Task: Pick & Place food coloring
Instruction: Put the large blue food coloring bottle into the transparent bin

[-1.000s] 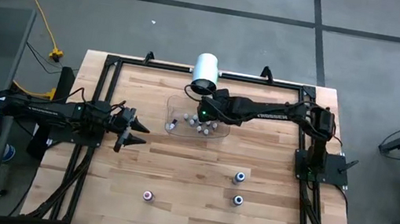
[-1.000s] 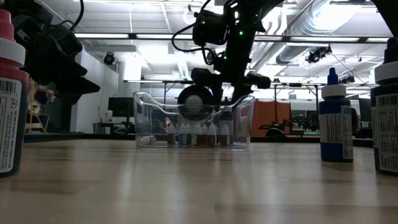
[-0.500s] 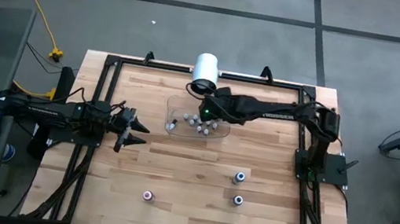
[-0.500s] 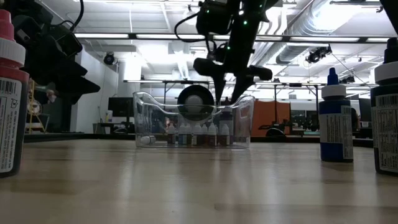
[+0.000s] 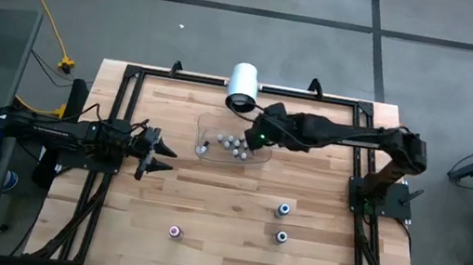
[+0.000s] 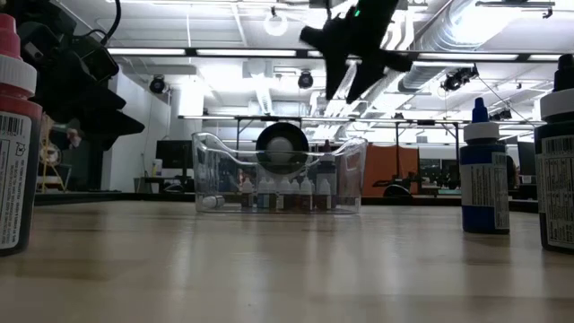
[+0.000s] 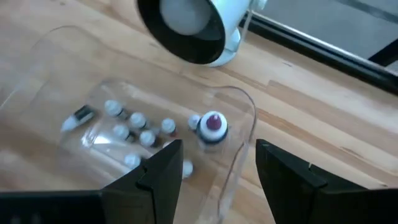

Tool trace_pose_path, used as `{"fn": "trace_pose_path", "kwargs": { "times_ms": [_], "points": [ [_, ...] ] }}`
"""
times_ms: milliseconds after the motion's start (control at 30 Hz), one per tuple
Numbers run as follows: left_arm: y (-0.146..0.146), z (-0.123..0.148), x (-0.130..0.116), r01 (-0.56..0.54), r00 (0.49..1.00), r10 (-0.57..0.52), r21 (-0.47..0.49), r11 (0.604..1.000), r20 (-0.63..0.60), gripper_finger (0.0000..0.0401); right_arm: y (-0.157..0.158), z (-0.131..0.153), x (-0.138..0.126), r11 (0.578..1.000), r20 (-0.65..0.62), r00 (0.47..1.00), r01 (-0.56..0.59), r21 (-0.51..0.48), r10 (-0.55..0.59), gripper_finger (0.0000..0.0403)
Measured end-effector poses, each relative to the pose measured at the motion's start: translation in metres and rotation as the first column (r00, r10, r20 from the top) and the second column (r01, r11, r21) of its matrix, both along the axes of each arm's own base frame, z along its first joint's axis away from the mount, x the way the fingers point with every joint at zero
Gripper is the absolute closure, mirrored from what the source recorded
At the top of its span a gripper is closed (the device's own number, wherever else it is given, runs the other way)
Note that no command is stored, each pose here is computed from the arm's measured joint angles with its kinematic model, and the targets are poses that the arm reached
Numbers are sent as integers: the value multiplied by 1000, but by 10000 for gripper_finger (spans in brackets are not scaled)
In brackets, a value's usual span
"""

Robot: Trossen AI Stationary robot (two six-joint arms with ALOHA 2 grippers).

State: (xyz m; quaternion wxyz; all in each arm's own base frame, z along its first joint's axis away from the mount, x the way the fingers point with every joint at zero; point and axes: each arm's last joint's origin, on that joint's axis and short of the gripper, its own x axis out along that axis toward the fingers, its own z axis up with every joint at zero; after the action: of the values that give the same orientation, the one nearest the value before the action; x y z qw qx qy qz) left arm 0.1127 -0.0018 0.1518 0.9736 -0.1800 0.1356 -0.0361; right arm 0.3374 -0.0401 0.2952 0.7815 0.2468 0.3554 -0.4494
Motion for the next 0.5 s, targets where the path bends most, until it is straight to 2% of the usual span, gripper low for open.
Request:
{"fn": "trace_pose_path", "kwargs": {
  "times_ms": [267,500],
  "points": [
    [0,0,0,0,1000,0,0,1000,0,167,50,26,-32,994,-7,995,-104,31,104,212],
    [0,0,0,0,1000,0,0,1000,0,167,82,26,-49,975,-35,993,-104,199,113,212]
  ]
}}
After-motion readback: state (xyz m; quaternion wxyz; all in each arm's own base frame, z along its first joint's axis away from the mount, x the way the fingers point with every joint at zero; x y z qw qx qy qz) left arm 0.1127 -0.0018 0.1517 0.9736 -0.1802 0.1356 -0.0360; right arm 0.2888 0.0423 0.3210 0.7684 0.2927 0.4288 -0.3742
